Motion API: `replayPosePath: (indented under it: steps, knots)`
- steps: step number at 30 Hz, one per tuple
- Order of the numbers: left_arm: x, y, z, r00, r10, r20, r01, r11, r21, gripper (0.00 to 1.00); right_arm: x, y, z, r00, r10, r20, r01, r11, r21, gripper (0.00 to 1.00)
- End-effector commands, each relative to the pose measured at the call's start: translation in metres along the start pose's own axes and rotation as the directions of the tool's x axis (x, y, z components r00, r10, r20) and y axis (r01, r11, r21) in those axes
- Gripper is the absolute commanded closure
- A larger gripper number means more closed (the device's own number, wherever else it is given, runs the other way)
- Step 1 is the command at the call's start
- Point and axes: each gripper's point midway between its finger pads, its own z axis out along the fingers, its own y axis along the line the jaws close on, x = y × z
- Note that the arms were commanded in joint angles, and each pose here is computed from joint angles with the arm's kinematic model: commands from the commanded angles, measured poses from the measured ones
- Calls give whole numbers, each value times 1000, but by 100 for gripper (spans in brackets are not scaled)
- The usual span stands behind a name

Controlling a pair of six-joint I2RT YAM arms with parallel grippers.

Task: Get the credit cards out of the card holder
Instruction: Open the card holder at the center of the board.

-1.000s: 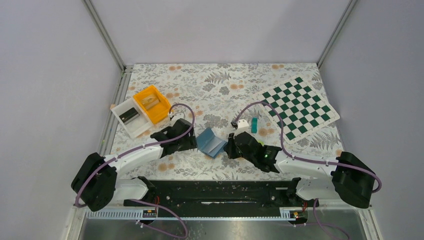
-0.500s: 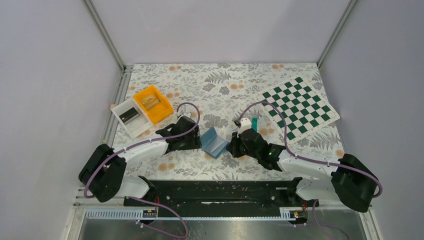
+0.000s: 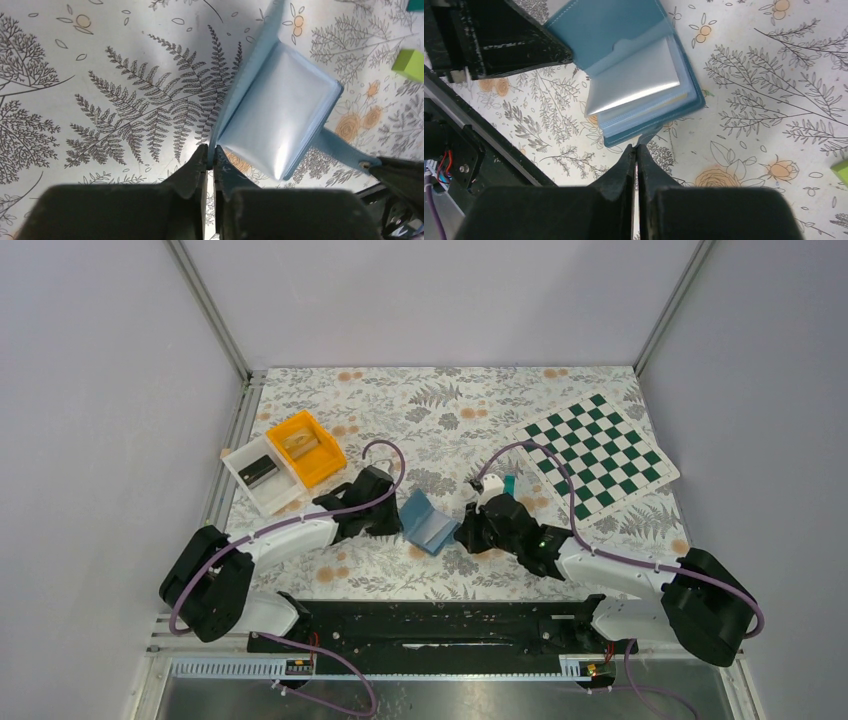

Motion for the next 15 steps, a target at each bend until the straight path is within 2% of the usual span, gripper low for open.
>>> replayPosePath:
  steps: [1, 4, 6, 9, 15]
  knots:
    - [-5, -16, -6, 999, -34, -16, 34, 998, 52, 100, -7, -4, -4, 999, 51, 3, -51, 998, 25, 91]
    - [6, -11, -9, 991, -130, -26, 131, 990, 50, 100, -12, 4, -8, 994, 107, -14, -107, 994, 8, 76]
    - [14, -13, -12, 979, -201, -28, 203, 975, 92, 100, -18, 19, -14, 990, 137, -24, -138, 989, -47, 71]
    - [24, -16, -17, 959, -281, -31, 283, 947, 151, 100, -32, 37, -24, 982, 187, 3, -185, 975, -124, 69]
    - [36, -1, -22, 938, -346, -6, 344, 931, 119, 100, -47, 66, -30, 962, 274, 8, -263, 931, -255, 71]
